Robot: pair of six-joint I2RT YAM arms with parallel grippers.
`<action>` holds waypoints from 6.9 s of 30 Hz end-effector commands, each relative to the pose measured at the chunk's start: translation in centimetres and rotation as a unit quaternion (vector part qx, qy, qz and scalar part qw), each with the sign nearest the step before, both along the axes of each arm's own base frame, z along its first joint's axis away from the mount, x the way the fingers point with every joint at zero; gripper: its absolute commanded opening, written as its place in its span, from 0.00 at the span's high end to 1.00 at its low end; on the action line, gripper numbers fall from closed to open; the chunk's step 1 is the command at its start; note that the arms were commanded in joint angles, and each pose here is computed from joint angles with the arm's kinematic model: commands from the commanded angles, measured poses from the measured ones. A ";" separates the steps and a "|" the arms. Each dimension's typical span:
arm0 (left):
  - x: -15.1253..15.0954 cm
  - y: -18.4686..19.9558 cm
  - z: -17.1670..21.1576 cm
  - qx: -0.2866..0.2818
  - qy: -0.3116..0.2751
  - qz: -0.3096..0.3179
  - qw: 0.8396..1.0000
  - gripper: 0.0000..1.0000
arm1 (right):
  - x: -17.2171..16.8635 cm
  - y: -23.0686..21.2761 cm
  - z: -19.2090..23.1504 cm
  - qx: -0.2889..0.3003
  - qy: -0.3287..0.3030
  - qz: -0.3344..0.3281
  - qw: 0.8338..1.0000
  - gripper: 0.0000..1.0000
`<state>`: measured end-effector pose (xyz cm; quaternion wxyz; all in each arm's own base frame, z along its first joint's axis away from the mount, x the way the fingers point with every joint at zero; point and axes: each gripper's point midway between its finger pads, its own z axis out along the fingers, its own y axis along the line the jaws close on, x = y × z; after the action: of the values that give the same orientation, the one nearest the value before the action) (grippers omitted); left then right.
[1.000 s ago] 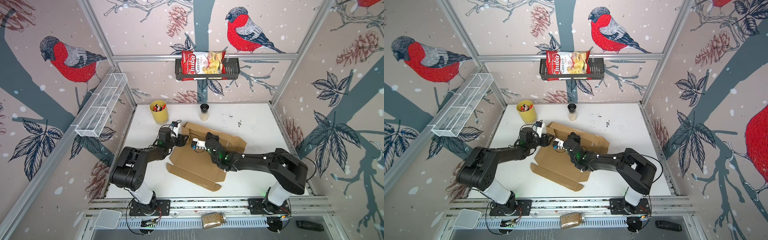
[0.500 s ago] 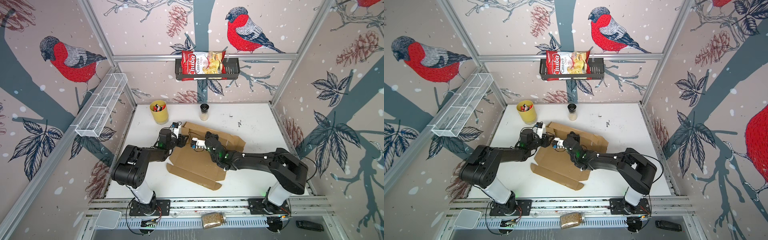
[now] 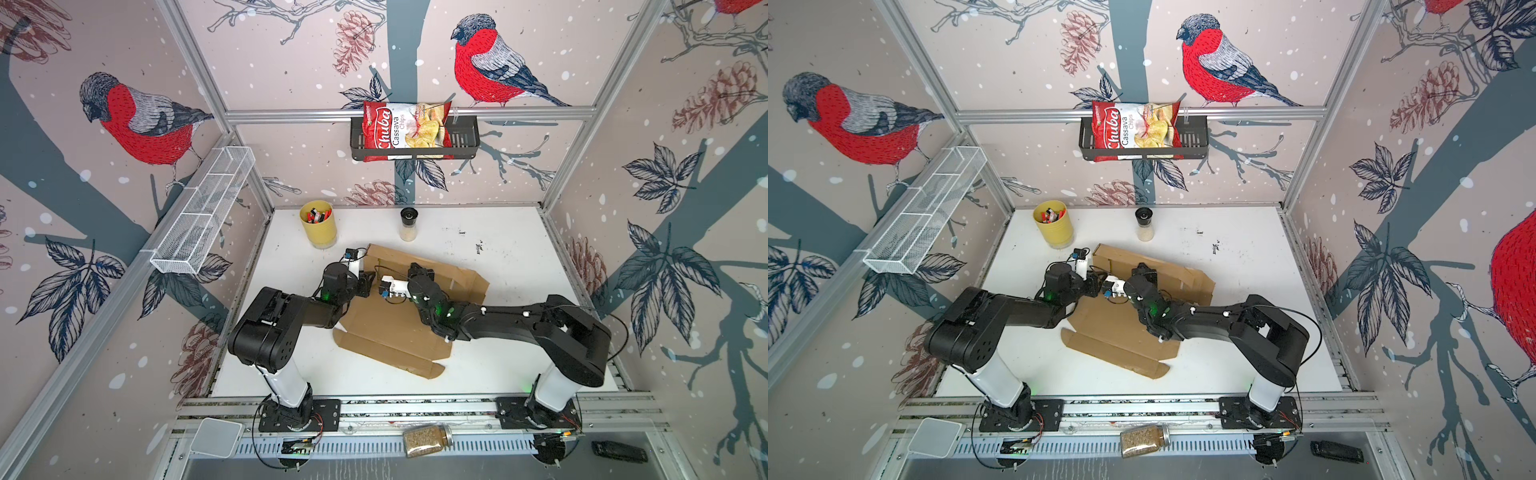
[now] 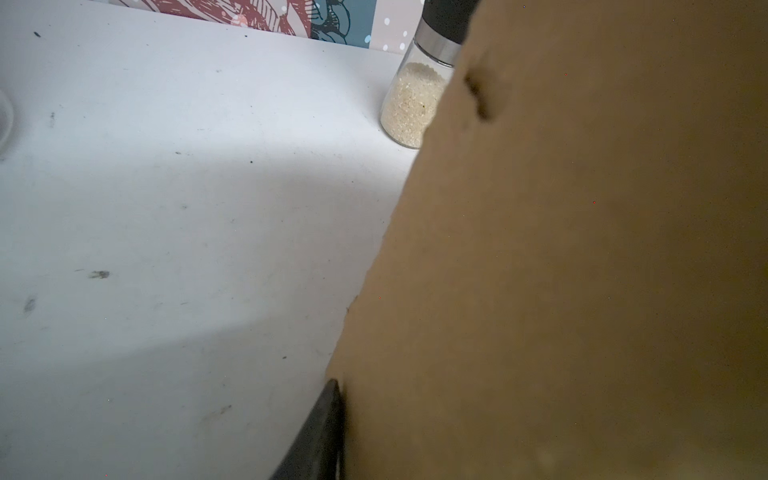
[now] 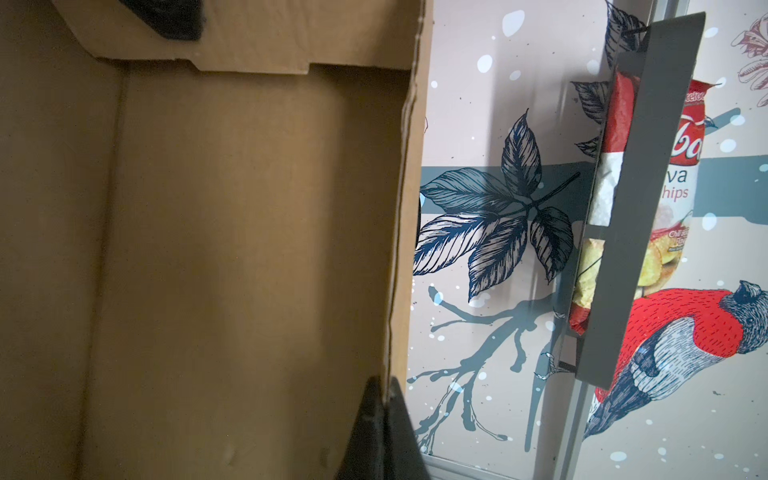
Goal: Fold the paper box
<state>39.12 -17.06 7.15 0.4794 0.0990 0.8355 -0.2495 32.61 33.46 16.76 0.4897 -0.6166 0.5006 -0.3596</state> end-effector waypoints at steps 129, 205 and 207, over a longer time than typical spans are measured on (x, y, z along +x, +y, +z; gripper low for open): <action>1.2 2.9 4.2 0.062 -0.125 0.151 0.979 0.49 | -1.5 1.6 -1.0 0.005 0.025 0.039 0.999 1.00; -4.0 5.9 5.3 0.091 -0.147 0.274 0.946 0.90 | 0.1 -5.7 2.5 0.632 0.509 -0.311 0.495 0.67; -4.0 6.1 5.4 0.093 -0.147 0.280 0.944 0.90 | 0.3 -5.6 2.7 0.633 0.509 -0.306 0.496 0.67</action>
<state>35.07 -11.24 11.92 0.6276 -0.0410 0.7775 -0.0054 32.50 27.23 18.62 0.2584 -0.0195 0.9221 0.2873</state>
